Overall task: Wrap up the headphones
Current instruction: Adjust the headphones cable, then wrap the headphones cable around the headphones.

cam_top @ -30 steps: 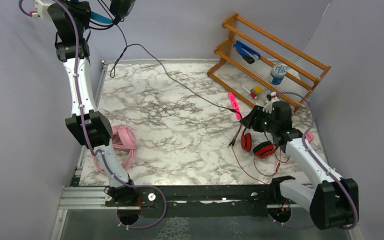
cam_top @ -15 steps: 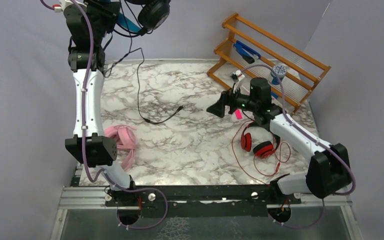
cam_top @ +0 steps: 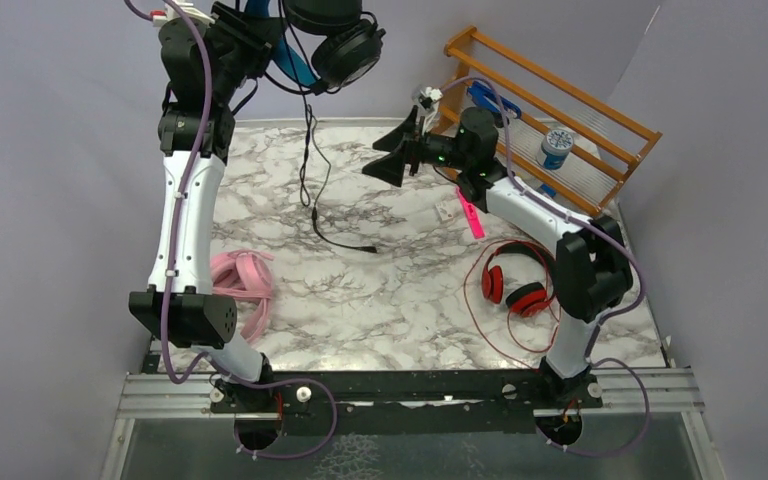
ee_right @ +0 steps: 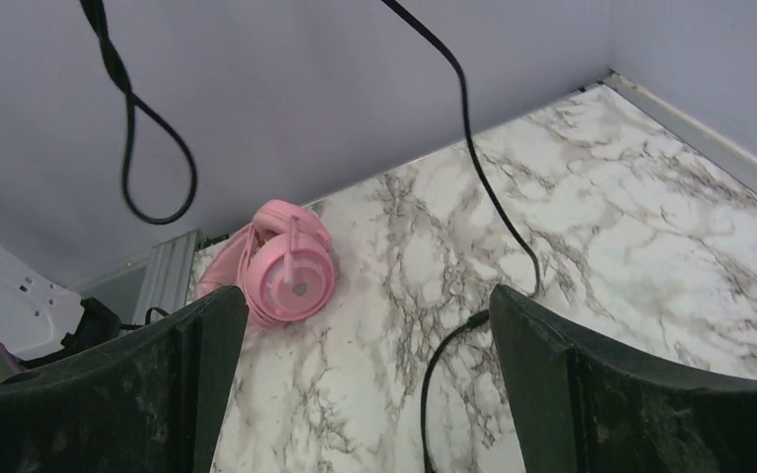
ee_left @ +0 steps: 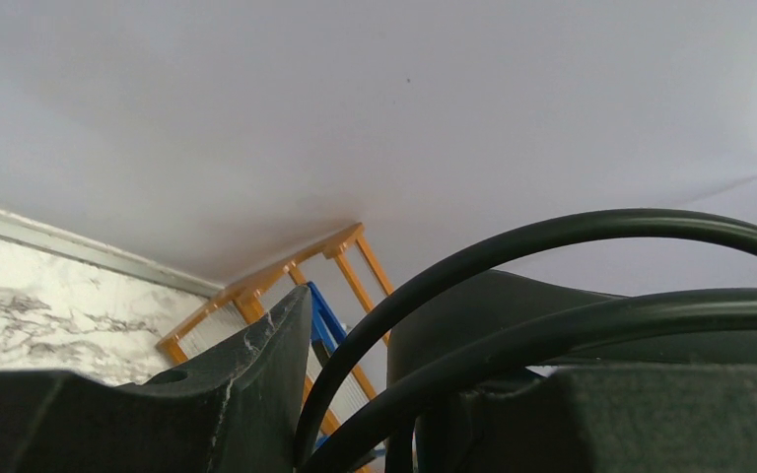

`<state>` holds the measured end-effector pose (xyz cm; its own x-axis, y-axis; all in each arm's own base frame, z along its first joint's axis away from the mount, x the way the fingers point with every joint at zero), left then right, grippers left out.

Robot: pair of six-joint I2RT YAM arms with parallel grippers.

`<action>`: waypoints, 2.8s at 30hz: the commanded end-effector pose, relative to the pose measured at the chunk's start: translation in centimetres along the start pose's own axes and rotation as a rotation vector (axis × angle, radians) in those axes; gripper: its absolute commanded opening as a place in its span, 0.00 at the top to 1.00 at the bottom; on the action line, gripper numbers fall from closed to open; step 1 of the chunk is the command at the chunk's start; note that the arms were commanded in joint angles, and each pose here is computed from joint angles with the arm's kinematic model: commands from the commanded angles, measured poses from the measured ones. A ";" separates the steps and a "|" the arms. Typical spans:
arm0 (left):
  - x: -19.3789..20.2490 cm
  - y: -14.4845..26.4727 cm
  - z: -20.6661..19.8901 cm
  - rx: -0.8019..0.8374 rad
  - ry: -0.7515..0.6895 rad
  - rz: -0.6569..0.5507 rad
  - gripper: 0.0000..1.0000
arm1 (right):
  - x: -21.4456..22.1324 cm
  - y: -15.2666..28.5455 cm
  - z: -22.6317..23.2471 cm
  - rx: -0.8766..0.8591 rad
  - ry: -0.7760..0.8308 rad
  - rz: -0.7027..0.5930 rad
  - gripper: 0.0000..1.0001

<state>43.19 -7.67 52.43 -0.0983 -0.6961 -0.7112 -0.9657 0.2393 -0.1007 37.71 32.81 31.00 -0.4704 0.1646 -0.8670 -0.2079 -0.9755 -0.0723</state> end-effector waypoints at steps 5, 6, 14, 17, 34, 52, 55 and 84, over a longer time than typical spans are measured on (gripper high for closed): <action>-0.2 3.1 -5.3 0.163 0.031 0.015 1.00 | -1.2 -5.4 1.5 -0.143 0.110 -0.054 0.02; -0.2 3.2 -5.4 0.167 0.031 0.017 1.00 | -1.5 -5.9 1.2 -0.132 0.107 -0.070 0.03; 1.2 3.6 -6.4 0.207 0.043 0.062 1.00 | -3.5 -7.4 1.4 -0.151 0.134 -0.129 0.03; 1.4 3.6 -6.6 0.216 0.046 0.065 1.00 | -3.3 -8.0 1.0 -0.119 0.123 -0.137 0.05; 1.0 2.1 -7.0 0.237 0.065 0.054 1.00 | 5.5 -3.0 2.2 -0.080 -0.143 0.032 1.00; -0.7 1.1 -7.3 0.208 -0.026 -0.009 1.00 | 23.0 9.6 0.8 0.236 -0.536 0.339 1.00; -1.6 0.7 -7.8 0.213 -0.037 -0.038 1.00 | 24.0 10.7 0.9 0.289 -0.537 0.355 1.00; -10.1 3.1 -7.5 0.151 -0.128 -0.283 1.00 | 26.2 17.7 -1.8 0.694 -0.711 0.315 1.00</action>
<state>43.32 -6.28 59.28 0.0697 -0.6248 -0.7777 -0.9493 0.1979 -0.2441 22.93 20.40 5.72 -0.9477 0.1445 -0.2846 -0.2880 -0.7715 0.5674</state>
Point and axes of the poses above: each gripper's point midway between its finger pads, its own y axis back along the fingers, its own z axis along the line the jaws close on, x = y × z, the point moved 4 cm from there along y, back along the fingers, and after that the axes turned 14 degrees about -y, right-handed, at the moved point
